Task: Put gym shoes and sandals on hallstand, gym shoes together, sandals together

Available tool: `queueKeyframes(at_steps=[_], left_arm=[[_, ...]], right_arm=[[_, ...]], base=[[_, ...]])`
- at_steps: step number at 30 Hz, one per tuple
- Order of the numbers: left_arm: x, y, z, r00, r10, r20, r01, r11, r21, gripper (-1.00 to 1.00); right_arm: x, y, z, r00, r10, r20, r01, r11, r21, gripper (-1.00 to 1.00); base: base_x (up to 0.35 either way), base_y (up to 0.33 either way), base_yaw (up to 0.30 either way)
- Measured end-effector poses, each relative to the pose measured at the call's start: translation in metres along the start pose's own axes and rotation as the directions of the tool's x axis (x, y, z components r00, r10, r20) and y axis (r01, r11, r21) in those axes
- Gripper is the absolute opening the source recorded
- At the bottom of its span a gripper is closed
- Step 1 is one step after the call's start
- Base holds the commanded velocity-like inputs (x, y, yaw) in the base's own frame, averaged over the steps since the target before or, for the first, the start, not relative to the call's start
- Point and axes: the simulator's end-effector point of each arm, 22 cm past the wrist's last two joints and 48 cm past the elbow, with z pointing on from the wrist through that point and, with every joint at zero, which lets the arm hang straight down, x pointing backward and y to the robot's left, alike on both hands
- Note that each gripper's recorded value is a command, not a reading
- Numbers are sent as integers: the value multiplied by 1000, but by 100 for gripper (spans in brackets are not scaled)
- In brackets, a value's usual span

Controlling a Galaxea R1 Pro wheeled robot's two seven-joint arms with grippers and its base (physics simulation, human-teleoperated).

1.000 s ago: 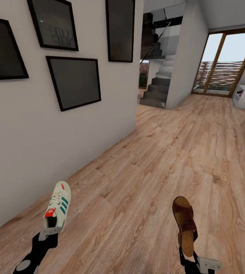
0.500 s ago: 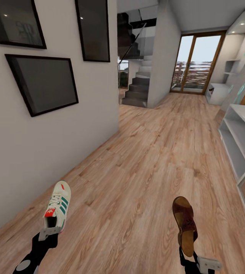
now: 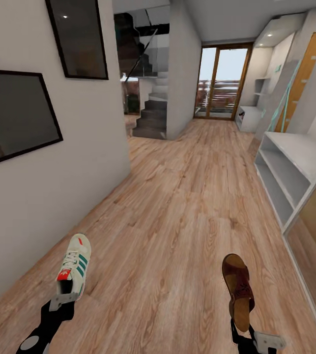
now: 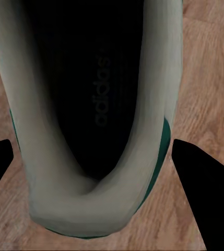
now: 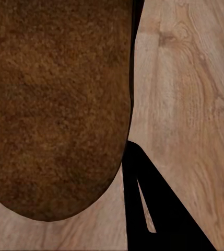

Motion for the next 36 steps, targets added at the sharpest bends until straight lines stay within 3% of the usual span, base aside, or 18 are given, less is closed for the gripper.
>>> queueKeyframes(at_steps=[21,36], left_arm=[[1,-1,0,1000,-1,-1,1,1000,1,-100],[1,-1,0,1000,0,-1,0,1000,1,-100]], right_arm=[[0,3,0,1000,3,-1,-3,1000,-4,-100],[1,4,0,1000,3,-2,-3,1000,-7,-100]], base=[[339,0,-294],[339,0,-31]])
